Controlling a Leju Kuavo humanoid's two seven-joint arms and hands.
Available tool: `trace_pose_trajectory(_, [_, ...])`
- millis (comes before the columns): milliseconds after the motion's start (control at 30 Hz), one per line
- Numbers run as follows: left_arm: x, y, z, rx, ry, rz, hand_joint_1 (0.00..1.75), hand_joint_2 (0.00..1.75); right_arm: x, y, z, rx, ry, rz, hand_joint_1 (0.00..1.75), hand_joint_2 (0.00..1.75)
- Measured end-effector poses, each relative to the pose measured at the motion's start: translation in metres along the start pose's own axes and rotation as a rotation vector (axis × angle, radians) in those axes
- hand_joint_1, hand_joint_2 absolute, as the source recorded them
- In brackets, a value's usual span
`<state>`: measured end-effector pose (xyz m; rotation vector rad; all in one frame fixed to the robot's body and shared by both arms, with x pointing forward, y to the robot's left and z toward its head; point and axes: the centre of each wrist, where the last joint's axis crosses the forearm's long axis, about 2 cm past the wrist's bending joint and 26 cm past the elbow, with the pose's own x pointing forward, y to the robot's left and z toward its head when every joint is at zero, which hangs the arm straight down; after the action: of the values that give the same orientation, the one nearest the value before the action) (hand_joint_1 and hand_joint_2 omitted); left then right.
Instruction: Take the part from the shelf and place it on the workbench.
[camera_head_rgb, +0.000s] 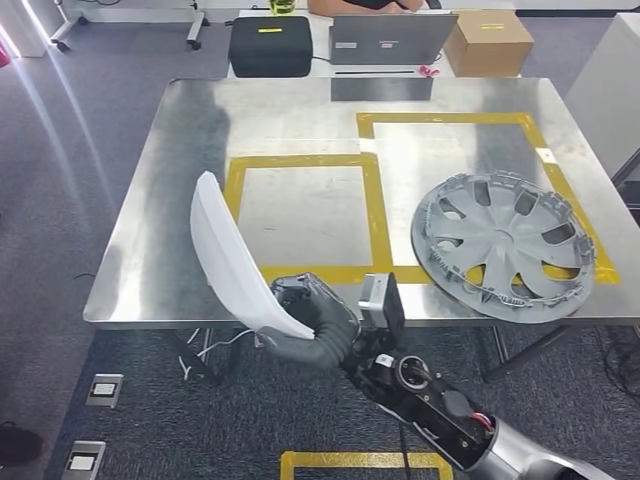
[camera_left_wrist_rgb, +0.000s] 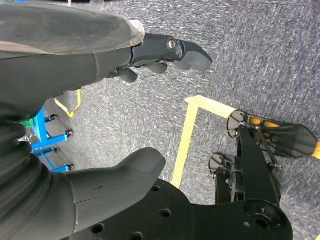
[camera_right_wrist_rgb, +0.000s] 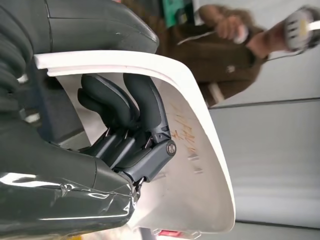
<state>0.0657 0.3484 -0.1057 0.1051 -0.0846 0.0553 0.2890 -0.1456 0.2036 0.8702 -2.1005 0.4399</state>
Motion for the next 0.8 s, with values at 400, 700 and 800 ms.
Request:
trace_pose_trajectory(400, [0.004,-0.003,0.000,-0.002,-0.034,-0.029,0.00,1.75,-0.044,-0.016,-0.063,-0.077,0.160,0.269,1.75,1.75])
trace_pose_trajectory(700, [0.003,-0.004,0.000,-0.006,-0.038,-0.034,0.00,1.75,-0.073,-0.033,-0.063,-0.189,0.325,0.365,1.75,1.75])
trace_pose_trajectory(800, [0.003,-0.004,0.000,-0.007,-0.037,-0.034,0.00,1.75,-0.081,-0.041,-0.059,-0.239,0.395,0.424,1.75,1.75])
